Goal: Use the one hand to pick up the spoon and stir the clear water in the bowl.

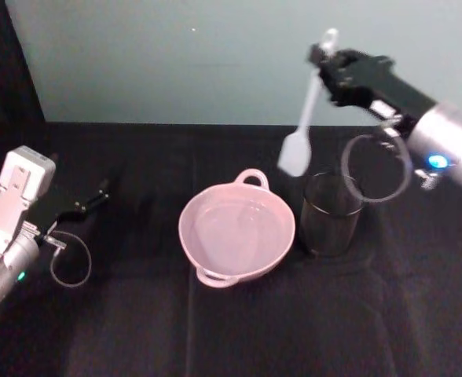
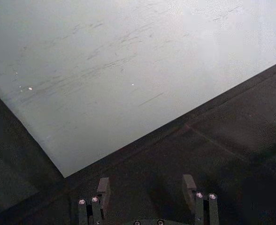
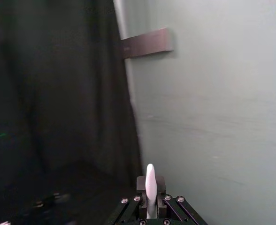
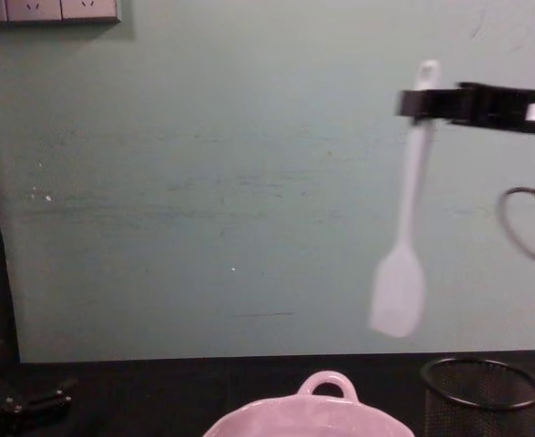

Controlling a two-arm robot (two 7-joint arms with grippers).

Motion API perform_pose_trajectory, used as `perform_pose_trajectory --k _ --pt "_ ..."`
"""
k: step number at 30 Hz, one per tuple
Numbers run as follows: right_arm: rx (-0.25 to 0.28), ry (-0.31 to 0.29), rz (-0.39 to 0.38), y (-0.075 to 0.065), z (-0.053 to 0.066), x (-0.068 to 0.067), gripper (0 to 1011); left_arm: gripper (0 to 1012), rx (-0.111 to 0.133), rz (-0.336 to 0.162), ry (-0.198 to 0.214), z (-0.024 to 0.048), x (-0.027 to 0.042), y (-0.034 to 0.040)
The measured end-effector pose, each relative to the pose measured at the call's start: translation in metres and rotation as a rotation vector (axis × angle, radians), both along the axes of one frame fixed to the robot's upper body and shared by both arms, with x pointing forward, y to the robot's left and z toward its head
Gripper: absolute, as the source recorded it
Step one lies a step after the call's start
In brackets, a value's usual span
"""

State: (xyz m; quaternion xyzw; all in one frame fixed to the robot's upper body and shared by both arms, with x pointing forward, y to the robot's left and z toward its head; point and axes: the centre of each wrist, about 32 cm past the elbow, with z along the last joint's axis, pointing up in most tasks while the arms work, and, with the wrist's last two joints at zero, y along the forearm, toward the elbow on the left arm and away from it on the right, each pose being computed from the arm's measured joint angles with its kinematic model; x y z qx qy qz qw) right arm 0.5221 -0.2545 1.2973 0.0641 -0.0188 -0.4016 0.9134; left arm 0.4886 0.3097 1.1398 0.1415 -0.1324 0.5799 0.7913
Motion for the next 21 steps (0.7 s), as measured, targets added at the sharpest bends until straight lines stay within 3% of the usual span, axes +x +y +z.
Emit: perform_pose_trajectory --k 6,9,10,13,21 --pt "-0.01 0.016 0.092 0.033 -0.012 0.012 114 1011 0.0 0.0 0.0 0.0 0.0 0.0" --pt "-0.022 0.028 0.14 0.051 -0.028 0.018 114 1011 0.0 0.0 0.0 0.0 0.0 0.0" --pt "-0.022 0.028 0.14 0.051 -0.028 0.018 114 1011 0.0 0.0 0.0 0.0 0.0 0.0" --pt "-0.043 0.045 0.165 0.061 -0.047 0.02 114 1011 0.0 0.0 0.0 0.0 0.0 0.0" --pt "-0.078 0.09 0.199 0.067 -0.078 0.018 114 1011 0.0 0.0 0.0 0.0 0.0 0.0"
